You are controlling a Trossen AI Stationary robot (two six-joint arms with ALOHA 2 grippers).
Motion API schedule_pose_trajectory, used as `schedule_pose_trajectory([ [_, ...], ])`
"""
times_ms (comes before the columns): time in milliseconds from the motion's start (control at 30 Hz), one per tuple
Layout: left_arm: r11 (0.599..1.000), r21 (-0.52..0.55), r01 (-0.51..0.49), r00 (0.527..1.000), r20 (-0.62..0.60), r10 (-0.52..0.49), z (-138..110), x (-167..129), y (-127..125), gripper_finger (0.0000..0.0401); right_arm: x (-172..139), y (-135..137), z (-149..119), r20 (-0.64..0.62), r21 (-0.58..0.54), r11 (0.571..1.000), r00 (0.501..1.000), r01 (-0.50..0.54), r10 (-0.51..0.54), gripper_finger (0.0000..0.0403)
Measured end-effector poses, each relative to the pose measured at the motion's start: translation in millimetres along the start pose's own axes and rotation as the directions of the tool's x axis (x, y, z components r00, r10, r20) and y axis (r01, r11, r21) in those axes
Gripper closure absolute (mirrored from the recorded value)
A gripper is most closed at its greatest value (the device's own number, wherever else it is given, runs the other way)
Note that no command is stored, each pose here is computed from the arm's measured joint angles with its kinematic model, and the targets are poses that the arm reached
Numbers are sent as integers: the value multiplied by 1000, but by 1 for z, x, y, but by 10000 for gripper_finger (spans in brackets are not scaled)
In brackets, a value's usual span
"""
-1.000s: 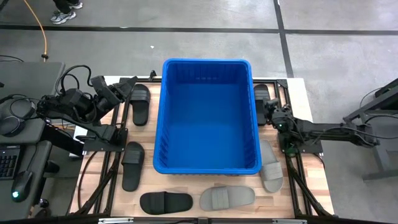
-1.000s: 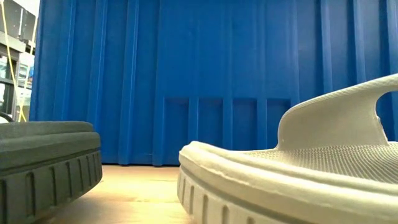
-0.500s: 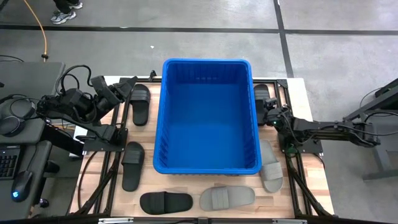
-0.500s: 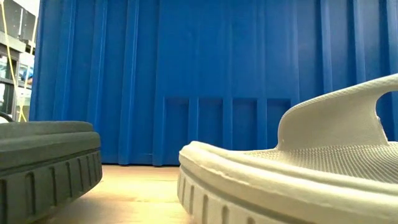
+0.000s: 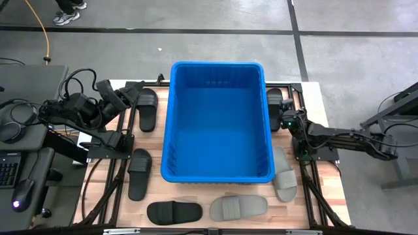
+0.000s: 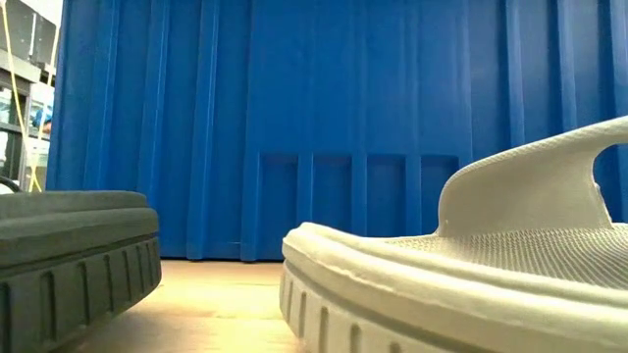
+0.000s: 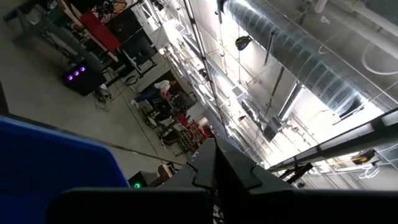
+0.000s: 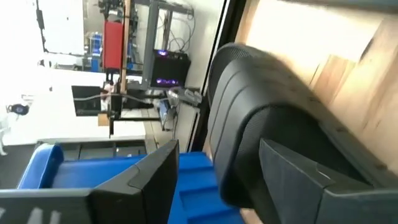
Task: Pick and place slides into bin
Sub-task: Put the black slipper into the bin
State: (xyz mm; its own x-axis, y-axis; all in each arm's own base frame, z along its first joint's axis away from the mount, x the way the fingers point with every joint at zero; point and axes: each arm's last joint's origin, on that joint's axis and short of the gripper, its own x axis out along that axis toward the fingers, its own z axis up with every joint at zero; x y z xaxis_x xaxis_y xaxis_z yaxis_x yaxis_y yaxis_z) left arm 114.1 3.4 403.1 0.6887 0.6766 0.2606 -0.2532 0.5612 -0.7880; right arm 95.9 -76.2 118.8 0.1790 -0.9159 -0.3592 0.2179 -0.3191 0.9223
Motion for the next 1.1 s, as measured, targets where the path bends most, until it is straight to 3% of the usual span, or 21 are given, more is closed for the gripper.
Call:
schedule_pose_trajectory([
  [567, 1000, 17, -14, 1000, -7, 14, -1, 0, 1, 400, 23, -2, 8, -6, -11, 997, 997, 82, -82, 205],
  [700, 1000, 18, -14, 1000, -8, 14, -2, 0, 1, 400, 29, -1, 9, -5, -30, 996, 997, 80, -80, 249],
  [900, 1000, 18, -8, 1000, -12, 8, -2, 0, 1, 400, 39, 3, 12, -41, -57, 997, 998, 46, -48, 377],
  [1100, 1000, 17, -8, 1000, -12, 8, -2, 0, 1, 400, 45, 9, 15, -98, -97, 995, 995, -20, 10, 400],
])
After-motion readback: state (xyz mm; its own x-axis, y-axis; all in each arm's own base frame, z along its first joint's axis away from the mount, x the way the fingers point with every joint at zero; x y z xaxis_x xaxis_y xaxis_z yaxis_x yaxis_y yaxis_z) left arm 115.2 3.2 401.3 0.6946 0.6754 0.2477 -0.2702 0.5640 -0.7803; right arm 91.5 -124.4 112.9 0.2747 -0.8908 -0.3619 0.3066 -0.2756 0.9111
